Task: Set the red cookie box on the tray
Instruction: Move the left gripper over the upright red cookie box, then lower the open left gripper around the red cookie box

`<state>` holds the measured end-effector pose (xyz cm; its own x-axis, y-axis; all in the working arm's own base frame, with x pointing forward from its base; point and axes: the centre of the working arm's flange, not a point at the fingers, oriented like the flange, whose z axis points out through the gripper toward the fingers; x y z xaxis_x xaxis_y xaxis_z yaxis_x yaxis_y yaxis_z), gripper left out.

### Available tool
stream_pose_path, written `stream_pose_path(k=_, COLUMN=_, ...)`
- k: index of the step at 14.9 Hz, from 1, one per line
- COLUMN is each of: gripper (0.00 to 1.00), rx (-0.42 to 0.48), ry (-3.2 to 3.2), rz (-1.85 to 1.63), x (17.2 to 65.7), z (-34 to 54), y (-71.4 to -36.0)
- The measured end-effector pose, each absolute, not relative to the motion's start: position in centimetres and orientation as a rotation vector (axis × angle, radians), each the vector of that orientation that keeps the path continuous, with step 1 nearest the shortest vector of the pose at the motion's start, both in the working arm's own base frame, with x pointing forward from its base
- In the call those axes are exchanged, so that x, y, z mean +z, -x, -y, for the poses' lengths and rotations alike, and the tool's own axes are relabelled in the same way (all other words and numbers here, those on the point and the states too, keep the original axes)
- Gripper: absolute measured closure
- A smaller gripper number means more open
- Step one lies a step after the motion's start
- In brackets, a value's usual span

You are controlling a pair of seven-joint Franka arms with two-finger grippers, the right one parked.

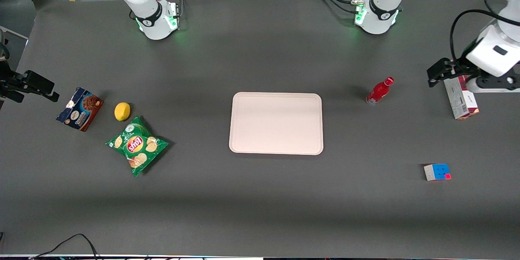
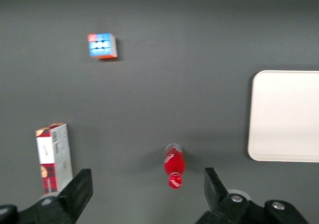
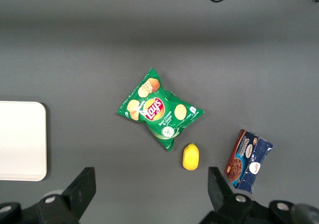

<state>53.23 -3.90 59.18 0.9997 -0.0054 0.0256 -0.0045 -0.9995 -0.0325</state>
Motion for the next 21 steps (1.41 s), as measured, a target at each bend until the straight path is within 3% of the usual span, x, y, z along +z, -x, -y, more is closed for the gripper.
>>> stream_pose_path(k=7, gripper=0.00, rx=0.023, ry=3.078, rz=-0.121, x=57.5, z=-9.5, y=-52.8)
stream_pose_path(k=12, gripper=0.00, rx=0.011, ry=3.089, rz=-0.235, x=53.7, z=-21.7, y=-49.6)
stream_pose_path(k=18, gripper=0.00, rx=0.078, ry=3.117, rz=-0.243, x=49.6, z=-23.3, y=-48.1)
stream_pose_path(k=21, gripper=0.00, rx=0.069, ry=3.116, rz=-0.269, x=46.3, z=-23.8, y=-47.3)
